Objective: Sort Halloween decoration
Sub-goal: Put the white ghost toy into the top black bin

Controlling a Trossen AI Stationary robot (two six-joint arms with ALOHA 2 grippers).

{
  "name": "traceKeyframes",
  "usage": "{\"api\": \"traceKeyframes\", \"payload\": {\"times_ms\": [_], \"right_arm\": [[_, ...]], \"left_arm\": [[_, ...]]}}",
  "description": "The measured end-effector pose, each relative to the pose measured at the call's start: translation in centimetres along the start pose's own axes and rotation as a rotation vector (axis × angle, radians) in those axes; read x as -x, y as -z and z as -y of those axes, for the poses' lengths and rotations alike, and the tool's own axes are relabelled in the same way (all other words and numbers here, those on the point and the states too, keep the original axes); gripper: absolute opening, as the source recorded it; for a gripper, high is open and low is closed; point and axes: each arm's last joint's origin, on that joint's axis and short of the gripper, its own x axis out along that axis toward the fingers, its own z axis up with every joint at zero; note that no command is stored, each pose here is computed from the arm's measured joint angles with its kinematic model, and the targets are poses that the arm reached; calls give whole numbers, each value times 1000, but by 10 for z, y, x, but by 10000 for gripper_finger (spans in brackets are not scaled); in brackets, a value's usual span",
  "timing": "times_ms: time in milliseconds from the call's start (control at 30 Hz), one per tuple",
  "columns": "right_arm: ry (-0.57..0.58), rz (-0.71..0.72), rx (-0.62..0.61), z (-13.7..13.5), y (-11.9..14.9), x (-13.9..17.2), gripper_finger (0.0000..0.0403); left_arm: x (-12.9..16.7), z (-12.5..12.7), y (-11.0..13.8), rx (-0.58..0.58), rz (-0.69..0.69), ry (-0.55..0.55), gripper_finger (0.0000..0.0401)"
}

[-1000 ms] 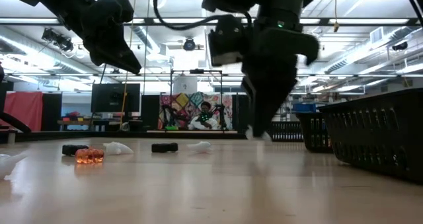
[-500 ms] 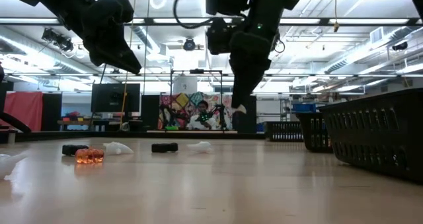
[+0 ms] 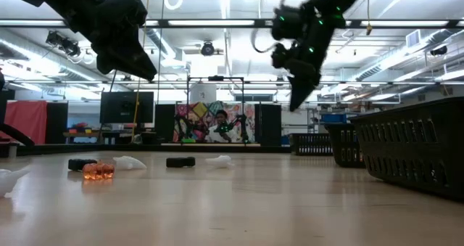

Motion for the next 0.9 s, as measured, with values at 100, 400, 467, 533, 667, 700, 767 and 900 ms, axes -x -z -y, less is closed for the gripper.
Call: {"api": "traceKeyframes", "payload": {"times_ms": [100, 400, 467, 533, 667, 700, 767, 900], "right_arm": [[13, 3, -99, 36, 15, -2, 67], [-13, -74, -281, 103, 38, -25, 69], [-64, -104, -309, 108, 43, -33, 69], [-94, -134, -327, 113, 47, -40, 72], [-108, -137, -342, 118, 49, -42, 97], [-107, -136, -344, 119, 49, -41, 105], [-103, -126, -346, 121, 48, -38, 120], [-96, -115, -352, 123, 42, -26, 144]], "left_arm": [[0, 0, -2, 46, 28, -16, 124], [-2, 0, -4, 189, 79, -62, 124], [-3, 1, -4, 212, 78, -63, 124], [-7, 3, -5, 235, 91, -54, 124], [-15, 7, -5, 241, 94, -50, 124], [-17, 8, -4, 241, 95, -49, 124], [-21, 9, -3, 237, 86, -51, 124], [-25, 12, -3, 239, 75, -21, 124]]}}
